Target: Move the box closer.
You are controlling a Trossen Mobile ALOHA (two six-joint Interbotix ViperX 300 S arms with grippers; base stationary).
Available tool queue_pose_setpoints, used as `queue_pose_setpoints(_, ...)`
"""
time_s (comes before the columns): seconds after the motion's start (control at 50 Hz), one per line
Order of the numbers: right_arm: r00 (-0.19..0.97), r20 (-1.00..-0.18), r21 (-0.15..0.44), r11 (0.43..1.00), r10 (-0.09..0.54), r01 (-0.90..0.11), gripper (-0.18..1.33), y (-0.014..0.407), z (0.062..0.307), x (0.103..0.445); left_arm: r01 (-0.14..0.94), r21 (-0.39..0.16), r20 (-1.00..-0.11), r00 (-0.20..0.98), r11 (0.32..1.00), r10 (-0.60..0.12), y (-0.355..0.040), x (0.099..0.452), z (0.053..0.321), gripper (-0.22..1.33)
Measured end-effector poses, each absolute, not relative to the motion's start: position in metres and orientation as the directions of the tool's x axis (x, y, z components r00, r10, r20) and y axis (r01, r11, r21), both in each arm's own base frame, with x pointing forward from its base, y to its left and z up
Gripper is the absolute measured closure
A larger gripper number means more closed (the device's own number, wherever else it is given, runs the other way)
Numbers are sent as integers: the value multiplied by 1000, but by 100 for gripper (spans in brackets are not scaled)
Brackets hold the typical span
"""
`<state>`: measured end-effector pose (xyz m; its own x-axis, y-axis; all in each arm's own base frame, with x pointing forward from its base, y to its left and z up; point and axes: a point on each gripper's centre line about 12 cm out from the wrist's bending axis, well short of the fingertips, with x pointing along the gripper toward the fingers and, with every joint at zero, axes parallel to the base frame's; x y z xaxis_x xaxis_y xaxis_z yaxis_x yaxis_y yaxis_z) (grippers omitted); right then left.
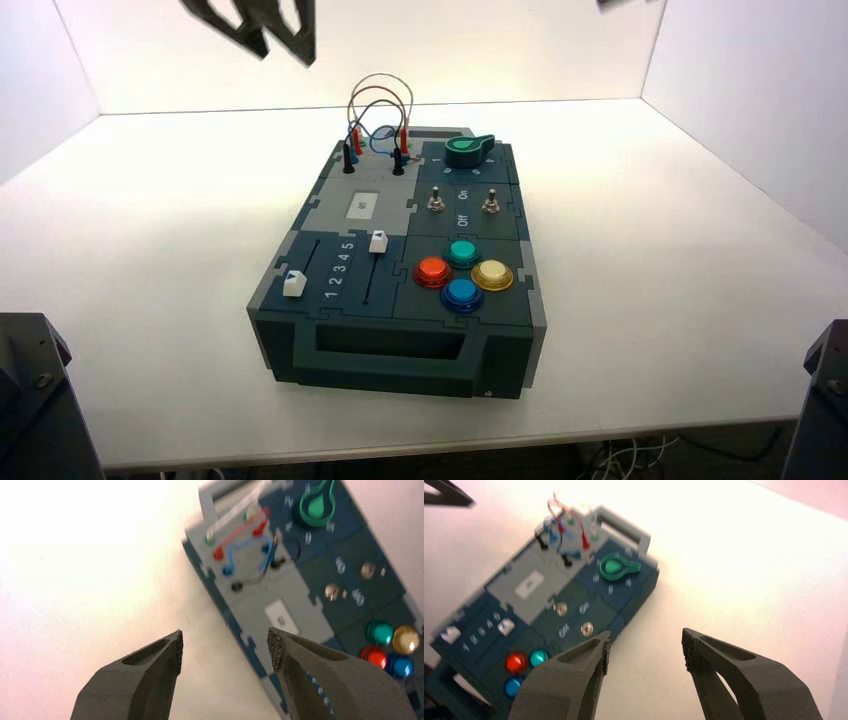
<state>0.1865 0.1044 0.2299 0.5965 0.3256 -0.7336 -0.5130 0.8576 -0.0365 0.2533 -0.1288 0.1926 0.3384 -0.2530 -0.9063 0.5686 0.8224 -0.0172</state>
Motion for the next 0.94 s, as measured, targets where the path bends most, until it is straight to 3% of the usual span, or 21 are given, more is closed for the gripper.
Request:
queue_pose_setpoints(0.3,640,-689,-55,855,341,-515,-10,100,230,181,603,-17,-915,311,798,-255,-139,246,178,-21)
queue_pose_setpoints(0.94,670,-662,-99,847,336,-523,-10,96,224,178,633,-17,-912,308,774,-272,-147,238,182,-21)
